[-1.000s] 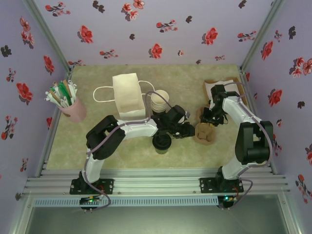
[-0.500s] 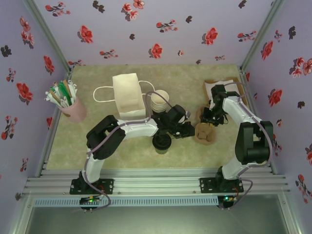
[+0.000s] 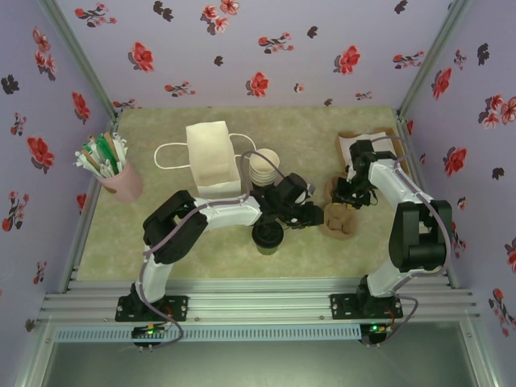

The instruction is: Pack the takeout coffee

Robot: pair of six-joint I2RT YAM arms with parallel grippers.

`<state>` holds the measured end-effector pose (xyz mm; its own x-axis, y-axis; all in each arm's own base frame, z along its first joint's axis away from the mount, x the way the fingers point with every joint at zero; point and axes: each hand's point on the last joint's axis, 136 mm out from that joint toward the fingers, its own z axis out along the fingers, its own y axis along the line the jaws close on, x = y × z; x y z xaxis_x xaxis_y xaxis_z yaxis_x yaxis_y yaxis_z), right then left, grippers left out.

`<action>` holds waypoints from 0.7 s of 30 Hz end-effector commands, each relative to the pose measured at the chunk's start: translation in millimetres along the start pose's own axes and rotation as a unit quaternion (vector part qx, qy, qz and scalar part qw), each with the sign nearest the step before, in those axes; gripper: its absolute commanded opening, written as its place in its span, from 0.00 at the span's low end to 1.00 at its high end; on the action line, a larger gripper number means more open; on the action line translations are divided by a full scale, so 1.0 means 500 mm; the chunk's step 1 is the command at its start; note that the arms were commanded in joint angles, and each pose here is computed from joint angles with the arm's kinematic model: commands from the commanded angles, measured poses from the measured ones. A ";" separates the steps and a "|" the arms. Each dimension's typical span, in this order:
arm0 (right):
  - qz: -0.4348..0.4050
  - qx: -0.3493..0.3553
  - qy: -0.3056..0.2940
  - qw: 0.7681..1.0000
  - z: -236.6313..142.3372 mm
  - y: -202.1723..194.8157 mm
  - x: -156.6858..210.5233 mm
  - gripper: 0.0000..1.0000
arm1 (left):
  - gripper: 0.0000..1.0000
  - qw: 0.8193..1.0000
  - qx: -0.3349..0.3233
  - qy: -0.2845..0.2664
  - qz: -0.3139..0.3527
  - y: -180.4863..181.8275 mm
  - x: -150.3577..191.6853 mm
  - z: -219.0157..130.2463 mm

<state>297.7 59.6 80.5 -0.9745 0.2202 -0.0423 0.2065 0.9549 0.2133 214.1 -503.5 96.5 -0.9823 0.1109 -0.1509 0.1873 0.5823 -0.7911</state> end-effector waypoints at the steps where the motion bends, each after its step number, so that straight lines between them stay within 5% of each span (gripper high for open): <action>1: -0.003 -0.041 0.006 0.999 -0.011 0.030 0.008 0.34 | 0.29 1.000 0.025 0.001 -0.002 -0.015 -0.004 0.011; 21: -0.003 -0.065 -0.018 0.998 -0.053 0.049 0.011 0.33 | 0.31 0.999 0.033 -0.015 -0.018 0.011 -0.015 -0.015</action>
<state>297.9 67.4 95.2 -0.9733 0.2183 -0.0714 0.1919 0.9438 0.2692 220.2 -500.5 92.8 -0.9847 0.0883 -0.1503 0.1741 0.5384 -0.8245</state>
